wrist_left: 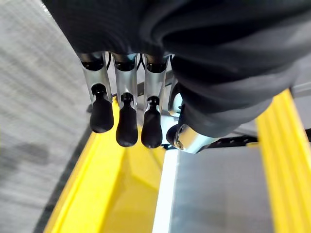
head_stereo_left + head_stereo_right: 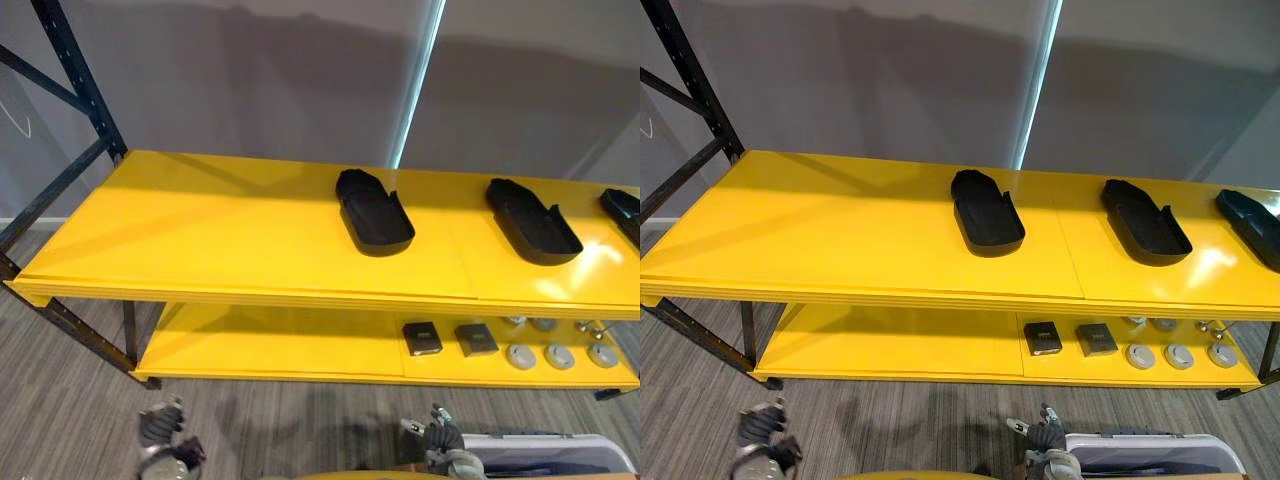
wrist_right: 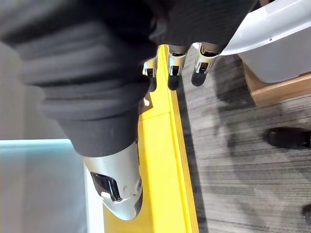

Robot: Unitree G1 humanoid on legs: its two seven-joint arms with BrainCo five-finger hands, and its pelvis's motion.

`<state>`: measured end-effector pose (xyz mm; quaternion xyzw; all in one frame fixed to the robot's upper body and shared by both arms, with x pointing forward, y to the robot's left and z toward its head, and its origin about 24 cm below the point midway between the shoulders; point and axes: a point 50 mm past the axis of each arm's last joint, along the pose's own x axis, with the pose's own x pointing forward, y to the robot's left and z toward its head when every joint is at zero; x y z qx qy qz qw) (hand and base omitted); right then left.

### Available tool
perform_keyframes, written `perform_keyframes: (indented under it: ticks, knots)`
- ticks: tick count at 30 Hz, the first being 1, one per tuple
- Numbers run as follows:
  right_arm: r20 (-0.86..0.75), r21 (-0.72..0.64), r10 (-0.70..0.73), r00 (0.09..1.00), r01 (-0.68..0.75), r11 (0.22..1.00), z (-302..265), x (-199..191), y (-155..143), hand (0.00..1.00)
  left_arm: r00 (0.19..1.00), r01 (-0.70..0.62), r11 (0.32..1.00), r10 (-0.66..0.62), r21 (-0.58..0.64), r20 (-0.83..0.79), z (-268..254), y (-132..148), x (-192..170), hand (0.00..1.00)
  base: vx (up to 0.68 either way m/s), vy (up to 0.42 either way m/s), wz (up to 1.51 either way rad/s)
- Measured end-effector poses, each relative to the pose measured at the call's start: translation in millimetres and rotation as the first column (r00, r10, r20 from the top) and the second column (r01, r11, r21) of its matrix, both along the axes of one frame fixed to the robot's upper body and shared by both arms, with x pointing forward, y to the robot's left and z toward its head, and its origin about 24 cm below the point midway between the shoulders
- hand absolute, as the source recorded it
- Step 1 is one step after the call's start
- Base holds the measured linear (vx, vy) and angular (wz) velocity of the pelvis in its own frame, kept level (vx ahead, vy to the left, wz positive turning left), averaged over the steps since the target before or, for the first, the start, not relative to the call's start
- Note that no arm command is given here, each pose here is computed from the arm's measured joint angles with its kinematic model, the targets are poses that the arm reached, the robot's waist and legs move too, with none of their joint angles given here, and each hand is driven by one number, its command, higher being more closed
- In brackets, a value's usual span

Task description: Walk over and take plastic housings, then place them on the shelf

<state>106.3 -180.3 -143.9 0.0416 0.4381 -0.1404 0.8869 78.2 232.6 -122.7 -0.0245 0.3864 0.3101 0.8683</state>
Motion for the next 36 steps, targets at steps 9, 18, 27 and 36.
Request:
perform_keyframes:
  ticks: [9,18,27,36]
  knots:
    - [-0.047,-0.015,-0.041,0.998,0.04,0.999,-4.9,-11.1,-5.4,0.0,0.988,0.09,0.993,-0.098,-0.072,-0.117,-20.4,-23.6,-6.6,0.0,0.03,0.009,-0.06]
    - [-0.047,-0.014,-0.036,0.998,0.035,0.999,-5.7,-3.2,-4.4,0.0,0.966,0.218,0.975,-0.223,-0.052,-0.128,-21.4,-28.4,8.6,0.0,0.0,0.008,-0.08]
    - [0.029,-0.043,-0.03,0.999,0.032,0.999,4.1,28.1,-9.6,0.0,0.962,0.258,0.966,-0.26,-0.032,-0.086,-16.8,-33.6,27.2,0.0,-0.04,-0.006,-0.36]
    - [0.153,-0.063,0.024,0.988,-0.014,0.998,23.0,58.1,-2.7,0.0,0.95,0.31,0.951,-0.31,0.005,0.036,-1.7,-43.3,58.6,0.0,-0.19,0.101,-0.93]
